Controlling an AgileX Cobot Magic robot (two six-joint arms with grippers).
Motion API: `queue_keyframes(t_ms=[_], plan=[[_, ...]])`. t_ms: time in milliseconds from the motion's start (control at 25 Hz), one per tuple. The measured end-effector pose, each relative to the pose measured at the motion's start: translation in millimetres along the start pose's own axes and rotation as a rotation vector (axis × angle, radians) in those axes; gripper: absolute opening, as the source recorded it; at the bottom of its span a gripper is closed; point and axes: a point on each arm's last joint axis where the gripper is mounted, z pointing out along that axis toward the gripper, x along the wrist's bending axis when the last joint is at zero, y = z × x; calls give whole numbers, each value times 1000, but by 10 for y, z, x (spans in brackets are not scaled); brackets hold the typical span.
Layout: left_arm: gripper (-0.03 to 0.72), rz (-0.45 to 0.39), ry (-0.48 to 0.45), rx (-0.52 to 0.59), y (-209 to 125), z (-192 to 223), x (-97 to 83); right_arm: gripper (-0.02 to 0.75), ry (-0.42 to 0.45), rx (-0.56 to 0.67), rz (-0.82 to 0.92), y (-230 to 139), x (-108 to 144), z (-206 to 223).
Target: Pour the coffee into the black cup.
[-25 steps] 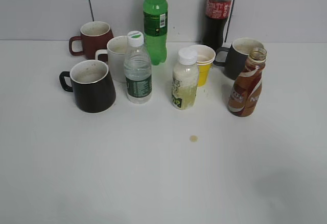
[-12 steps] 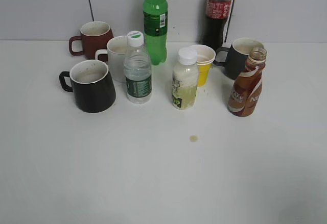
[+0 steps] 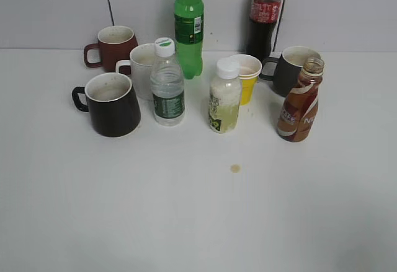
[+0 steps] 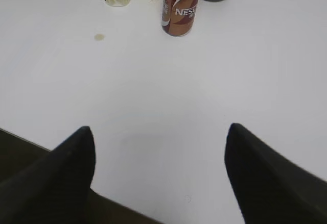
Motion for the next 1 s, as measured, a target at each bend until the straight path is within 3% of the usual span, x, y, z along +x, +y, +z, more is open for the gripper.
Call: queue_keyframes(t_ms=[440,560,760,1000], plan=[[252,-1,2,0,0,0,0,591,0,-1,0,1,0,0],[252,-24,40,-22,-16,-31,4,591,-15,0,11,1,-1,0],[252,-68,123,-94,-79,-135,-7,591,-146,4,93,-4,-18,-8],[252,-71,142,-147,-126,-205,-22,591,-300,-74,166,-70,17,-126]])
